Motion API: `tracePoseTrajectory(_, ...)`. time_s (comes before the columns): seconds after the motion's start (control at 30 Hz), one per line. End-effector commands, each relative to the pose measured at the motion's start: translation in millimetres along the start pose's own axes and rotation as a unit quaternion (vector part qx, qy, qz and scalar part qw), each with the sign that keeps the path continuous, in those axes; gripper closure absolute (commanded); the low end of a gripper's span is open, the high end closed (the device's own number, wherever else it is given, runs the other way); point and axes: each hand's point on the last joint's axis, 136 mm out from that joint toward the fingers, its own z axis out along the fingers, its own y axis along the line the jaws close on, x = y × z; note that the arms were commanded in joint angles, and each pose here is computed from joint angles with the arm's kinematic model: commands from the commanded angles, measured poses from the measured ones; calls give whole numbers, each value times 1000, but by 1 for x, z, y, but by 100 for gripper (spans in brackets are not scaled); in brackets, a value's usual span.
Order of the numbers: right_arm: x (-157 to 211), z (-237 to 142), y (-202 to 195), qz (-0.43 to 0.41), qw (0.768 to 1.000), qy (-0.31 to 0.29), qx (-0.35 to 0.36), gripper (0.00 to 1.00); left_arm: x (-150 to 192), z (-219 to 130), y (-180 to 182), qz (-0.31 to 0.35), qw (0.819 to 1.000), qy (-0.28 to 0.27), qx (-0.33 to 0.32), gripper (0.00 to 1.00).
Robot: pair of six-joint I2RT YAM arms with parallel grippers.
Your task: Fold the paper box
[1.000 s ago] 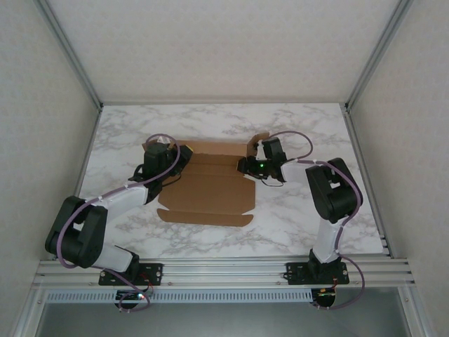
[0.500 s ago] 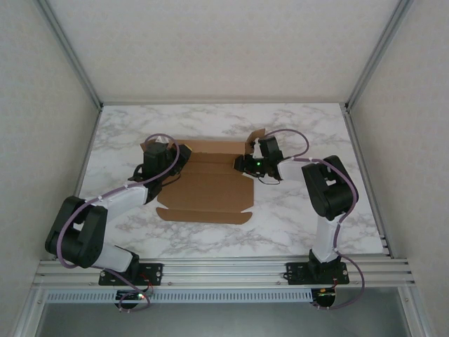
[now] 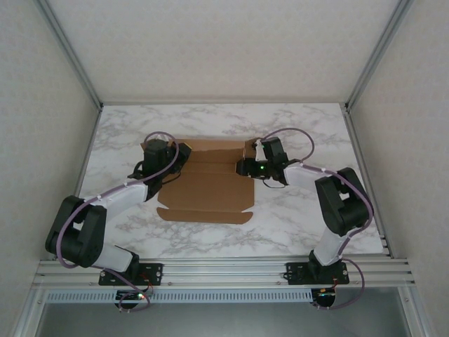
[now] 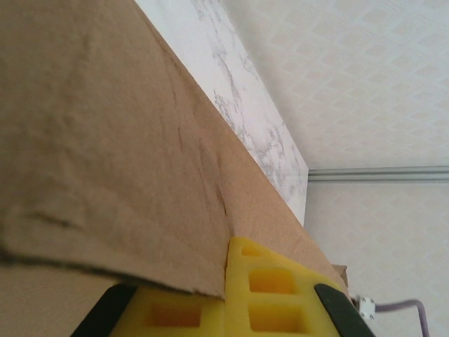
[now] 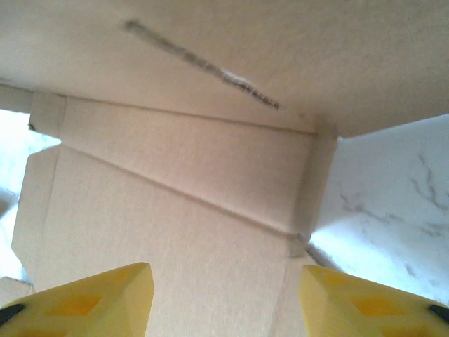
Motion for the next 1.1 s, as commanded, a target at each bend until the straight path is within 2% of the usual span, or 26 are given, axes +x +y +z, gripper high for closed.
tracePoseTrajectory(0.0,4,-22,7,-33,999,-12,6,43,3,5,34,-8,998,7,-68,100)
tracePoseTrajectory(0.27,3,-66,25,-52,998,-40,7,53,3,9,34,-6,997,9,-71,100)
tracePoseTrajectory(0.4,-13,-96,36,-59,994,-86,20,57,3,9,34,-4,998,12,-69,100)
tracePoseTrajectory(0.57,-54,-144,21,-40,977,-178,113,66,3,9,33,1,997,14,-71,100)
tracePoseTrajectory(0.7,-84,-169,-35,37,947,-203,247,71,3,9,32,6,997,15,-74,100)
tracePoseTrajectory(0.8,-103,-161,-60,63,943,-203,255,70,4,10,32,6,997,19,-72,100)
tracePoseTrajectory(0.87,-115,-147,-67,38,946,-191,260,69,4,9,31,6,997,19,-72,100)
tracePoseTrajectory(0.9,-122,-142,-69,18,946,-182,267,69,4,9,31,8,997,20,-72,100)
tracePoseTrajectory(1.0,-133,-109,-58,-98,957,-160,220,69,4,9,33,9,997,19,-75,100)
tracePoseTrajectory(1.07,-132,-97,-56,-160,954,-147,205,70,5,10,34,7,997,22,-76,100)
